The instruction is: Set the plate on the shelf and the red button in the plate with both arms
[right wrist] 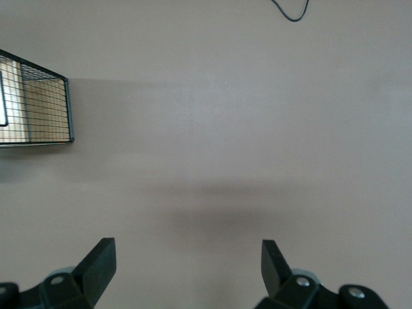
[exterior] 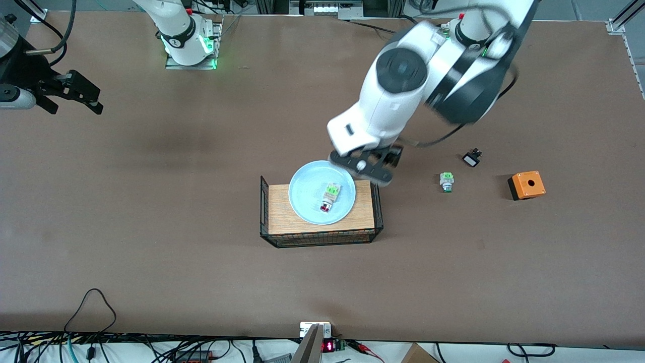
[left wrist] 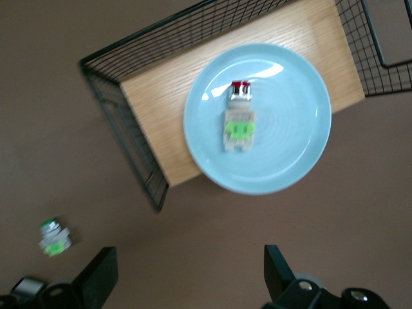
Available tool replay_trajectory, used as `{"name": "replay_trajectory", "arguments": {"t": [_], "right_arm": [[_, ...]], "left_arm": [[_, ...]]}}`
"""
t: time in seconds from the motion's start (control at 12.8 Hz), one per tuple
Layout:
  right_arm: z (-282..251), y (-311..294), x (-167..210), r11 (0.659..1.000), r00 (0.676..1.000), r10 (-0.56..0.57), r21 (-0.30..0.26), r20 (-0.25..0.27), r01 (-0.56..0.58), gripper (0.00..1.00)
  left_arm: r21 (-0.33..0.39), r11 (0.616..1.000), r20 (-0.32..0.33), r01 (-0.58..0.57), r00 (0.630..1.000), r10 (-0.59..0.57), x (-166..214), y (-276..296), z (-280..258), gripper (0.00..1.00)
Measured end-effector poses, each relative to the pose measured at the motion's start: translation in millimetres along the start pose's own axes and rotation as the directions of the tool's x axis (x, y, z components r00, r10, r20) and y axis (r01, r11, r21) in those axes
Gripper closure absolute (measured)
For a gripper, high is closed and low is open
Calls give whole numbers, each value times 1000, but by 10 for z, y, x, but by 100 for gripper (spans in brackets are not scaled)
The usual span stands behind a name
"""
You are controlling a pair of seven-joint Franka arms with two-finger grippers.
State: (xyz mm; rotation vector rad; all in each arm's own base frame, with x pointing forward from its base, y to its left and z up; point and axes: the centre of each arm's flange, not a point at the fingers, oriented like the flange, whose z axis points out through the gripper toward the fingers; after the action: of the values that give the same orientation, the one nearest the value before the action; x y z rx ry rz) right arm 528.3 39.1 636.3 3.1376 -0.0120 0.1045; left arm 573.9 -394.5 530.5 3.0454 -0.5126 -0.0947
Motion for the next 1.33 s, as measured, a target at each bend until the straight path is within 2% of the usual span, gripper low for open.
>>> {"name": "replay_trajectory", "arguments": {"t": [0.23,0.55,0.86,1.09,1.33], "right_arm": [[-1,-8,-1,1000,1000,-3,-6,0,3,0],[-1,-9,-1,1000,1000,-3,-6,0,3,0],[-2,-10,-1,1000,1000,-3,-6,0,3,0],[-4,-10,-2,1000,1000,-3,-6,-1,3,0],[-10,-6,-1,1000,1000,-1,-5,-2,1,0]], "left_arm": [[44,997,38,67,997,-69,-217,-477,-412,0],[66,977,99,205,973,-211,-221,-1417,-473,0],[36,935,76,354,932,-355,-280,-2523,-581,0],[46,954,-14,295,955,-295,-500,-2936,-618,0],[93,956,-31,278,961,-277,-1112,-3076,-717,0]]}}
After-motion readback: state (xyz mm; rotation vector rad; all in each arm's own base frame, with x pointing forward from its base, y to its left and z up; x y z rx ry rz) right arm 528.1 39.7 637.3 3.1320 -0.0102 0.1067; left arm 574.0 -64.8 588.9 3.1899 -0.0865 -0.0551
